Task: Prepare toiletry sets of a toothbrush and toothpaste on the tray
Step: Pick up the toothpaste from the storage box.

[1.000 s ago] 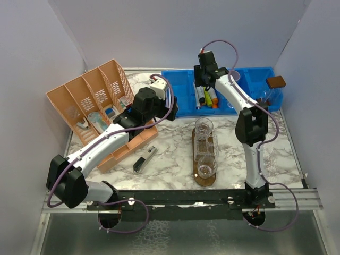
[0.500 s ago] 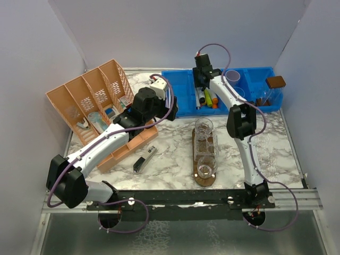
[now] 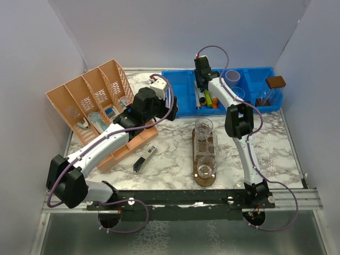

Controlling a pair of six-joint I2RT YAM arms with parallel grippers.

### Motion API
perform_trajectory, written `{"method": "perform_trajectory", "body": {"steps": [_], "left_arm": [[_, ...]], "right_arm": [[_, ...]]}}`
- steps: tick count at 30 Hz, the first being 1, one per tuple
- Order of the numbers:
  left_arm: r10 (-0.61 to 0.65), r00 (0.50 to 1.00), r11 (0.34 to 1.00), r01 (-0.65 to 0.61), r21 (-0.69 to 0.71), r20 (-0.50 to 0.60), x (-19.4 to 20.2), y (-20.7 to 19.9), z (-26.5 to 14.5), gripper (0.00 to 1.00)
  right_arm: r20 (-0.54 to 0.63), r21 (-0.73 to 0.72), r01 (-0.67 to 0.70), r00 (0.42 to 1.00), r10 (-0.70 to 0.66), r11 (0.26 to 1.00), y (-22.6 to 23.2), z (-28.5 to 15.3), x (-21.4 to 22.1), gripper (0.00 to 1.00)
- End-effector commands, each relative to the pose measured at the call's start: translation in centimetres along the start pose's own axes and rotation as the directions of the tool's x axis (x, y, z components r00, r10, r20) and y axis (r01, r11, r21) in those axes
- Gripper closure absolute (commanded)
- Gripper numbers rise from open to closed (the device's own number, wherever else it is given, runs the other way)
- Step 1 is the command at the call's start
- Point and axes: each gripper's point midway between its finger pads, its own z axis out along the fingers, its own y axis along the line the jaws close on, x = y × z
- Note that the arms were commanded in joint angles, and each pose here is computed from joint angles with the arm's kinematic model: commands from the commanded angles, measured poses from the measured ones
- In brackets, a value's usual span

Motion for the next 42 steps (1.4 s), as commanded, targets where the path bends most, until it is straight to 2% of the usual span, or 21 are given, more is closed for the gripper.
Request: {"method": "perform_trajectory", "body": {"steps": [1,4,7,13,20,23,26,29,30,34,37,42], "left_arm": [[-0.015,0.998,0.999,0.013,0.029,0.055,-2.3,-0.7,-0.8,0.03],[-0.015,0.998,0.999,0.014,0.029,0.054,-2.3,-0.7,-0.8,0.03],[-0.016,0.998,1.000,0.014,0.027,0.053,-2.2,-0.6,-0.7,0.03],[-0.015,0.999,0.999,0.013,0.030,0.048,-2.1,-0.7,-0.6,0.03],[-0.019,0.999,0.999,0.017,0.037,0.041,-1.9,-0.8,-0.4,0.03],[-0.022,0.999,0.999,0.021,0.042,0.038,-1.8,-0.9,-0.4,0.03],[-0.029,0.999,0.997,0.027,0.071,0.035,-1.8,-1.4,-0.5,0.03],[-0.043,0.999,0.986,0.037,0.161,0.032,-2.0,-3.1,-0.7,0.03],[-0.055,0.998,0.978,0.048,0.201,0.030,-2.0,-3.8,-0.8,0.03],[-0.115,0.993,0.913,0.100,0.396,0.014,-2.1,-7.4,-1.5,0.03],[-0.155,0.988,0.843,0.147,0.518,-0.028,-1.8,-9.7,-2.0,0.03],[-0.175,0.980,0.781,0.199,0.592,-0.098,-0.6,-11.3,-1.6,0.05]], "right_arm": [[0.012,0.047,0.021,1.000,-0.022,0.999,-0.7,1.3,0.2,0.66],[0.003,0.058,0.039,0.999,-0.039,0.998,-0.8,1.8,0.6,0.69],[0.017,0.047,0.044,0.999,-0.045,0.998,-0.7,1.4,-0.2,0.84],[0.097,0.039,0.040,0.994,-0.044,0.998,-1.8,-1.8,-4.2,0.99],[0.256,-0.025,-0.040,0.966,0.045,0.999,-4.4,-11.4,-10.9,0.99],[0.298,-0.082,-0.086,0.949,0.107,0.993,-5.2,-15.8,-11.8,0.99],[0.320,-0.205,-0.129,0.928,0.191,0.970,-4.9,-20.4,-11.4,0.99],[0.323,-0.423,-0.192,0.881,0.345,0.886,-3.1,-25.9,-10.6,0.99],[0.289,-0.495,-0.212,0.874,0.389,0.843,-2.1,-27.0,-8.8,0.99],[0.220,-0.716,-0.282,0.777,0.590,0.639,0.0,-32.4,-7.3,0.99],[0.140,-0.771,-0.332,0.744,0.654,0.543,1.8,-33.9,-5.9,0.99],[0.092,-0.773,-0.419,0.669,0.738,0.476,3.9,-35.1,-5.1,0.99]]}}
